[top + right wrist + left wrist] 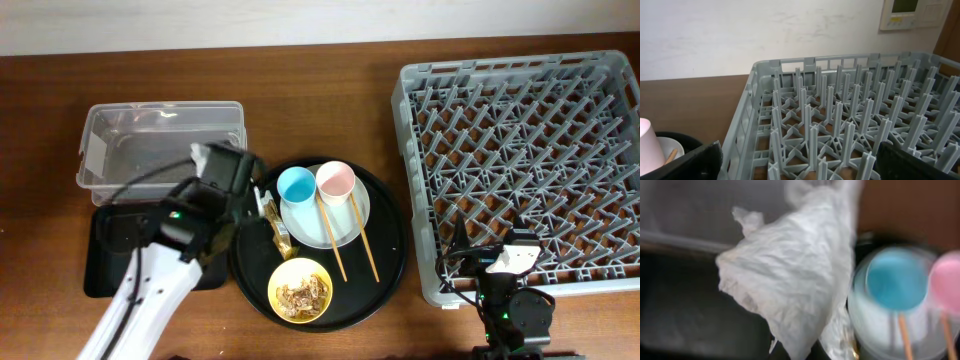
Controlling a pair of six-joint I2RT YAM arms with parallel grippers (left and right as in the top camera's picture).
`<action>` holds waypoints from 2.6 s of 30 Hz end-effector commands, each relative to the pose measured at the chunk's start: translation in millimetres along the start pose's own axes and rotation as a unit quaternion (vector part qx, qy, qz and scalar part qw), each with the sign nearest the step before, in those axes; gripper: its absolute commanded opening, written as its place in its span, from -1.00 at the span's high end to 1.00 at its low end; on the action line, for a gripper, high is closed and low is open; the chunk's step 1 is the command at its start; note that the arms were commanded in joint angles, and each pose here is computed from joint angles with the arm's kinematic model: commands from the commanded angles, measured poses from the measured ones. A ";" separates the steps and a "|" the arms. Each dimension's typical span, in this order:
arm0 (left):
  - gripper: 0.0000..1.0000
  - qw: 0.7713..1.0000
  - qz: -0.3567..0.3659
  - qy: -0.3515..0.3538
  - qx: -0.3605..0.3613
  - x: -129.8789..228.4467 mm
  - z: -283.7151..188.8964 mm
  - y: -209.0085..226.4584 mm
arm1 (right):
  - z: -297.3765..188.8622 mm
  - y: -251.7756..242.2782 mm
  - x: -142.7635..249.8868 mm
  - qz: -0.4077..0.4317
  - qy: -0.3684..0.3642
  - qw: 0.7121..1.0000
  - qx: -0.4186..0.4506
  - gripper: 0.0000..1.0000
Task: Sort waste into correct bins and load items into the dishwasher rack
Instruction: 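Carry the tissue with the left gripper and drop it into the clear bin, then grasp the gold snack wrapper on the round tray with the left gripper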
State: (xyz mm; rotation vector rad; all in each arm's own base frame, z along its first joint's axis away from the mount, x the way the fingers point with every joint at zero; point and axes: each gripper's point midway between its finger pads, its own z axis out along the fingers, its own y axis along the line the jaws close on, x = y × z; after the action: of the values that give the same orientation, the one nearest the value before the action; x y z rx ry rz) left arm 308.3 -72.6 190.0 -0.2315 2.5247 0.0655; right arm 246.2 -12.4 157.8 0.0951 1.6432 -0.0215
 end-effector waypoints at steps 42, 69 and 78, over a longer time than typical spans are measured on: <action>0.21 0.980 0.012 0.164 0.108 78.5 8.3 -50.2 | 0.1 -2.7 2.8 0.002 0.003 1.000 0.006 -0.97; -0.13 0.983 -0.079 0.106 0.127 129.2 98.5 -59.9 | 0.1 -2.7 2.8 0.002 0.003 1.000 0.006 -0.97; 0.27 0.981 -0.074 0.131 0.119 143.9 124.7 -66.6 | 0.1 -2.7 2.8 0.002 0.003 1.000 0.006 -0.97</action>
State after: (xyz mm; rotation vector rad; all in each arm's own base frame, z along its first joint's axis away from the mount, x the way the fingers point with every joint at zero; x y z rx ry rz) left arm 276.8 -146.8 12.0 -0.3543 2.7216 -0.3484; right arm 246.2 -12.4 157.8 0.0957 1.6432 -0.0209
